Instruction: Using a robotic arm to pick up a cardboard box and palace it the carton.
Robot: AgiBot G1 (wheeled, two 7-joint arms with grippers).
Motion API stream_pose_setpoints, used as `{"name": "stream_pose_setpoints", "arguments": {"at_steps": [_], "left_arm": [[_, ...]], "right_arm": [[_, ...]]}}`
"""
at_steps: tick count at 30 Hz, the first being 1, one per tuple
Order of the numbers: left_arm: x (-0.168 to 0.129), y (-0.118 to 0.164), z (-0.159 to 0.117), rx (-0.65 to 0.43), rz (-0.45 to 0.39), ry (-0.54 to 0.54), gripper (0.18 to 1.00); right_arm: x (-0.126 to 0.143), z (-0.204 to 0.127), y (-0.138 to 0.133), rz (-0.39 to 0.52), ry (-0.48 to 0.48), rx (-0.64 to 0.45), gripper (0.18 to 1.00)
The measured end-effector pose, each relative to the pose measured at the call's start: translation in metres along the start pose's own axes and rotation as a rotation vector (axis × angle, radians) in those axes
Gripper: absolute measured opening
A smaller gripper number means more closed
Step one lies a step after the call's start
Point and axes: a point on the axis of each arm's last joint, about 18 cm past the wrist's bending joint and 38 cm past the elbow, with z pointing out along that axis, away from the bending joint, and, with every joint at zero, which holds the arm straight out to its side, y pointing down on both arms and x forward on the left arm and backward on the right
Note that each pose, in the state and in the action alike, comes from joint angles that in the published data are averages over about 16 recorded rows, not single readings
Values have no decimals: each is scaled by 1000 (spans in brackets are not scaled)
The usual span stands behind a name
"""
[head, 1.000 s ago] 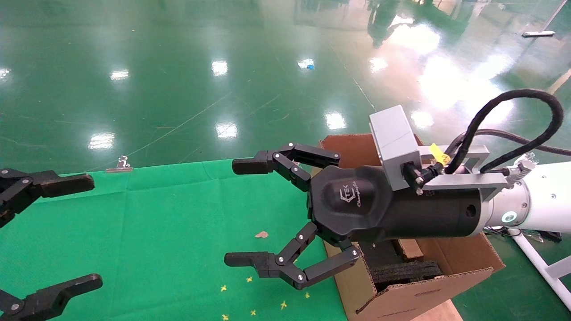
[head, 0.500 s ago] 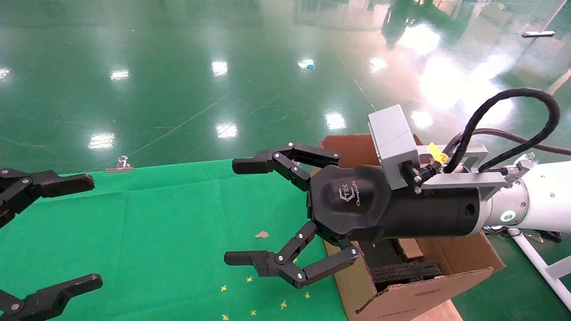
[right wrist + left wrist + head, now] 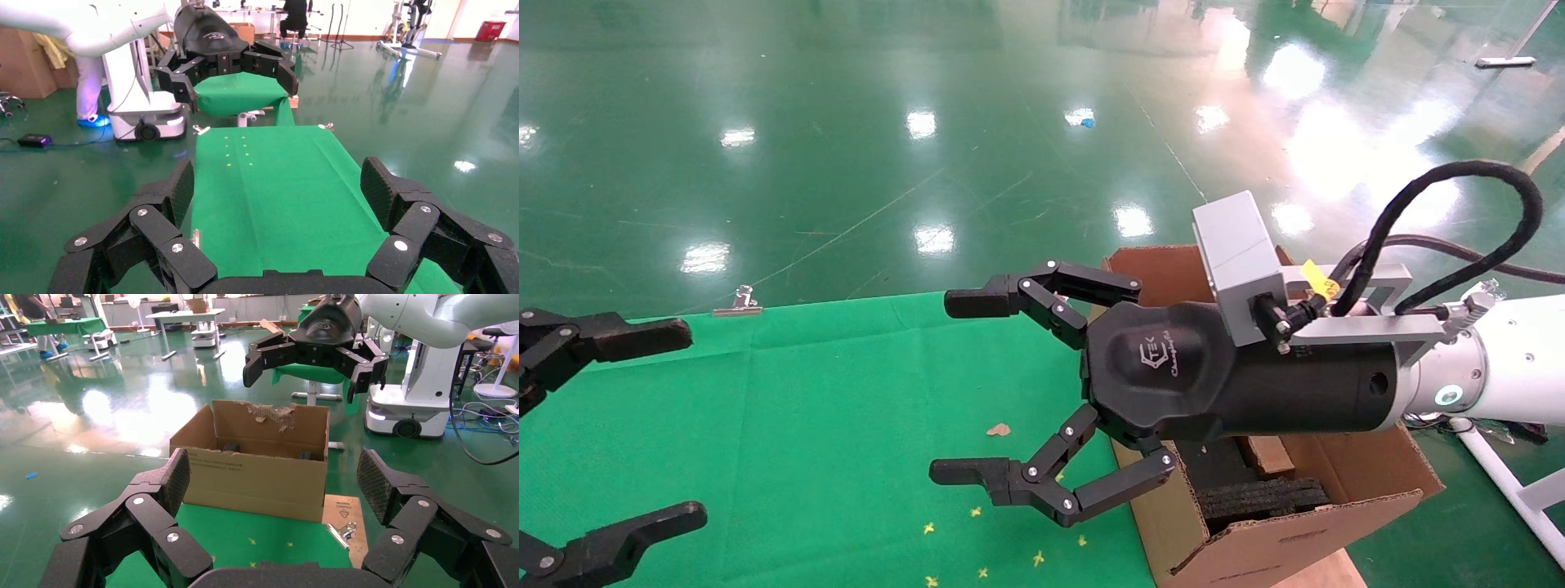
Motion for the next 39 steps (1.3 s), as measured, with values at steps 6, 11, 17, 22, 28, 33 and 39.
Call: {"name": "stream_pose_setpoints", "arguments": {"at_steps": [6, 11, 17, 22, 28, 33, 39], "left_arm": [[0, 0, 0, 0, 0, 0, 1001], [0, 0, 0, 0, 0, 0, 1001], [0, 0, 0, 0, 0, 0, 1001], [0, 0, 0, 0, 0, 0, 1001], [0, 0, 0, 0, 0, 0, 1001], [0, 0, 0, 0, 0, 0, 1001], [0, 0, 0, 0, 0, 0, 1001]], "right_arm": [[0, 0, 0, 0, 0, 0, 1000], [0, 0, 0, 0, 1, 0, 1000], [0, 0, 0, 0, 1, -1, 1000], [0, 0, 0, 0, 1, -1, 1000], [0, 0, 0, 0, 1, -1, 1000], [0, 0, 0, 0, 1, -1, 1000], [0, 0, 0, 0, 1, -1, 1000]]}}
